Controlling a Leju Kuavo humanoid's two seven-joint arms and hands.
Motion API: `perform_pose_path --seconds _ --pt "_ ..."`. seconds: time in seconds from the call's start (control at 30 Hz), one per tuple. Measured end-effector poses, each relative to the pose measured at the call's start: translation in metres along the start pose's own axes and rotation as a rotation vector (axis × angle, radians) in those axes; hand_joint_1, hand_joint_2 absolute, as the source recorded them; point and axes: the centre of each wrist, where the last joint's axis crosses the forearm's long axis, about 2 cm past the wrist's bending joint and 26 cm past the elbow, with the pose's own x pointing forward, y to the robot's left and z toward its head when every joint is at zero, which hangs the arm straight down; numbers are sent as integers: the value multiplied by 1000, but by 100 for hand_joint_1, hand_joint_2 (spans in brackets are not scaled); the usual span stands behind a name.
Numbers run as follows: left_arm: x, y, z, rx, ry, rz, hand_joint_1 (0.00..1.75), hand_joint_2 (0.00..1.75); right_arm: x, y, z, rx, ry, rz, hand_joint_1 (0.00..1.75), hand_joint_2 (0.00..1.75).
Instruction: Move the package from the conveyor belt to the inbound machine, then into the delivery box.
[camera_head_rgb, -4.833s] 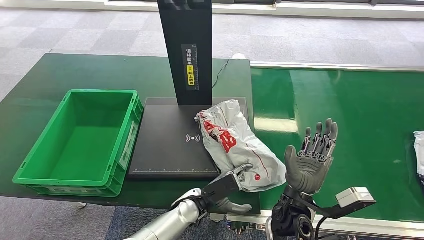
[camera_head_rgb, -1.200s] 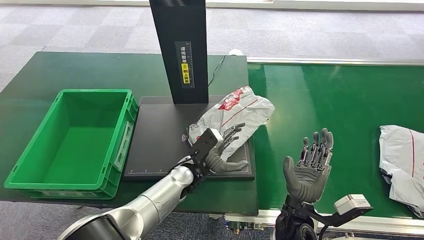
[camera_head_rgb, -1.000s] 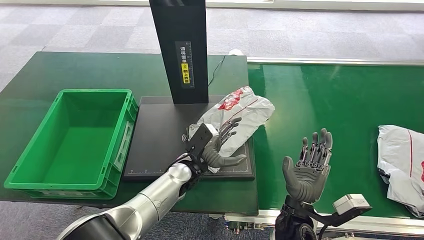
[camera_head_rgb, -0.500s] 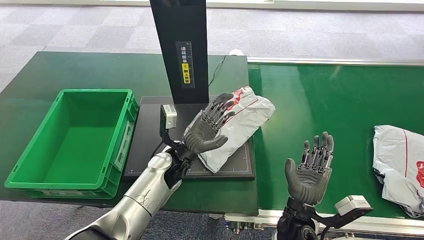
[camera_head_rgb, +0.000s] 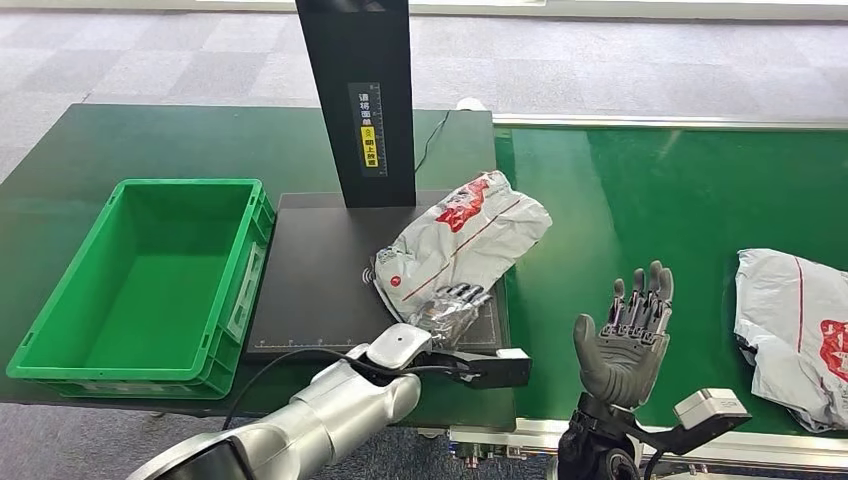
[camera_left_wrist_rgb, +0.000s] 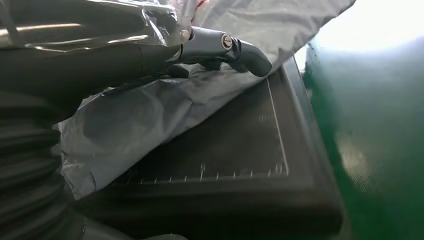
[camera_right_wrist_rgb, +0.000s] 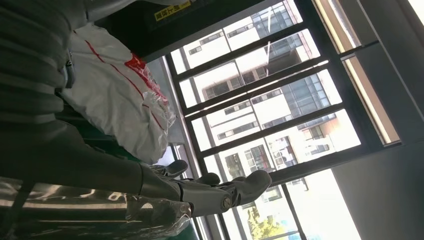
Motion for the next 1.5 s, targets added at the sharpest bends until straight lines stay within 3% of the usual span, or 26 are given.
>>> perform_pose_path --seconds 0.3,0.53,0.63,0.8,1.07,1.27,1.5 --pt "-1 -6 -1 -85 -14 -140 0 175 0 0 0 1 -1 -1 0 175" --pt "-4 -6 -1 -58 -18 -135 0 175 0 1 0 -17 0 -3 0 175" --pt "-6 -4 -1 13 -38 -58 0 175 1 3 1 -25 3 -3 0 175" --pt "-18 8 -4 169 -140 288 0 175 0 5 2 -25 11 -5 0 175" --pt "-35 41 -9 360 -245 648 0 175 0 4 2 -24 13 3 0 175" --pt "-47 62 -11 425 -194 624 0 175 0 4 2 -21 13 4 0 175" --pt "-49 68 -12 413 -132 543 0 175 0 4 2 -20 11 4 0 175"
